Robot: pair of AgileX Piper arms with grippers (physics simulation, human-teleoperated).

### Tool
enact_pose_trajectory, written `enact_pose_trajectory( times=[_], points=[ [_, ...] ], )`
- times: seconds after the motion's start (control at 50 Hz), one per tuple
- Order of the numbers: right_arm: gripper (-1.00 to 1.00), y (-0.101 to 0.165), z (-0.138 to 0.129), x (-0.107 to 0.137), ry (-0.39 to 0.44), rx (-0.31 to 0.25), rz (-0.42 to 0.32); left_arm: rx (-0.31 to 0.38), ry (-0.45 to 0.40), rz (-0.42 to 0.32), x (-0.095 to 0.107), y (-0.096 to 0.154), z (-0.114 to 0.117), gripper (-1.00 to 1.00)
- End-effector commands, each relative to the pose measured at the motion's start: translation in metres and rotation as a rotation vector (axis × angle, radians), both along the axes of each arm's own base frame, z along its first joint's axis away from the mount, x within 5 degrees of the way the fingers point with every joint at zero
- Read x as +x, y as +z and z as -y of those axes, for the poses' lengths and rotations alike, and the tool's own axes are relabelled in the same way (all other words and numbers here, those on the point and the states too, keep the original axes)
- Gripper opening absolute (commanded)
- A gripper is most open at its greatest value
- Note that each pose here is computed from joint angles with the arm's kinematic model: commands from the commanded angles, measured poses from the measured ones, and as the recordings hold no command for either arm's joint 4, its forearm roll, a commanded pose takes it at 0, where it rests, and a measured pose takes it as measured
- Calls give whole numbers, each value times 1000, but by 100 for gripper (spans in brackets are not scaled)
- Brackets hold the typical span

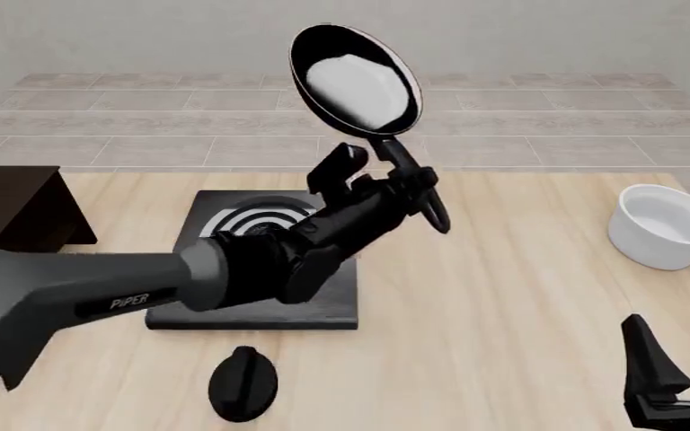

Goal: Put the frying pan on top of the cabinet.

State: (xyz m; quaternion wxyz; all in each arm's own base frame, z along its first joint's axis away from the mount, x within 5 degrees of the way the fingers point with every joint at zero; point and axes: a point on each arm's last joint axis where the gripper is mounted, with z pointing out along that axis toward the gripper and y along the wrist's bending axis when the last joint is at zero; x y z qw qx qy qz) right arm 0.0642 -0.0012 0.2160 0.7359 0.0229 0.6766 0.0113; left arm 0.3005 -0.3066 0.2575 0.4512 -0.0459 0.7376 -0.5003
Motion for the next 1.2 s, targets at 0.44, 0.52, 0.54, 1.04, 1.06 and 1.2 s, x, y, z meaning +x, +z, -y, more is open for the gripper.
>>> enact_pose_trajectory(
  times=[0.44,0.52,0.54,1.04,1.06,1.2],
  points=[
    [100,-1,-1,-2,7,-17,-1,-102,249,171,-4,69,-135,-100],
    [100,-1,-1,-2,8,-17,-2,-102,276,187,-6,74,-147,-100],
    [100,-1,-1,-3,7,-16,-1,-101,295,192,-8,77,-154,-100],
    [100,6,-1,0,13,-28,-3,-201,454,230,-42,80,-222,-100],
    [100,5,-1,0,13,-28,-3,-212,463,218,-41,77,-225,-100],
    [100,2,-1,0,12,-28,-3,-239,510,215,-47,73,-241,-100]
  ],
)
